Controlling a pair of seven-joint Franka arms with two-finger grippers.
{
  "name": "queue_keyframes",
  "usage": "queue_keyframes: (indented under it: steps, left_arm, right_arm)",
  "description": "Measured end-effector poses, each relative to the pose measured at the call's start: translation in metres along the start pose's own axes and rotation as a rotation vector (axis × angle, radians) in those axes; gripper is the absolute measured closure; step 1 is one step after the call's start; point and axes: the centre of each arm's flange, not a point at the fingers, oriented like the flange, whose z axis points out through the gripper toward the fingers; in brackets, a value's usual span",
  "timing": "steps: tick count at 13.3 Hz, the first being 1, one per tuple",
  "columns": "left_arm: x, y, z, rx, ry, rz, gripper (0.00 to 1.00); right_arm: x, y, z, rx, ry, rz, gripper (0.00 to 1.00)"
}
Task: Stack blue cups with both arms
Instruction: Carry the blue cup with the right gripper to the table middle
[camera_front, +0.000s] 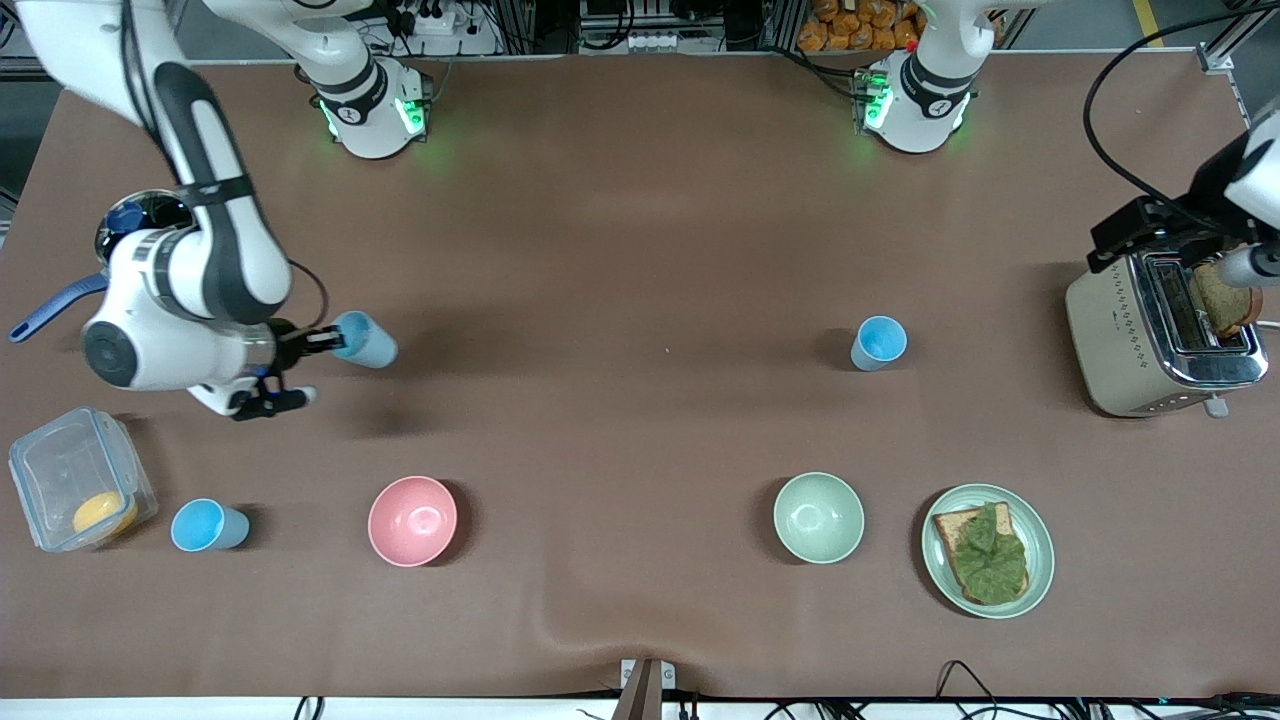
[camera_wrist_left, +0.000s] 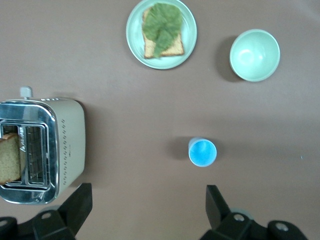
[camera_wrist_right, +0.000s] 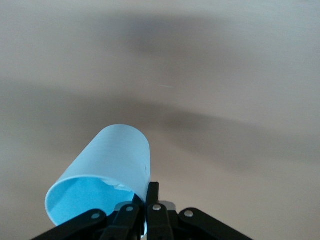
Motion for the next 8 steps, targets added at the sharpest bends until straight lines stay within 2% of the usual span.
queue_keyframes:
  steps: [4, 8]
  left_arm:
    - [0.004, -0.007, 0.003, -0.001, 0.007, -0.013, 0.00]
    - [0.002, 0.009, 0.003, -0.002, 0.009, 0.016, 0.00]
  right_arm:
    - [0.007, -0.175, 0.016, -0.004, 0.023, 0.086, 0.97]
    - [0.022, -0.286, 0.070, -0.027, 0.059, 0.142, 0.97]
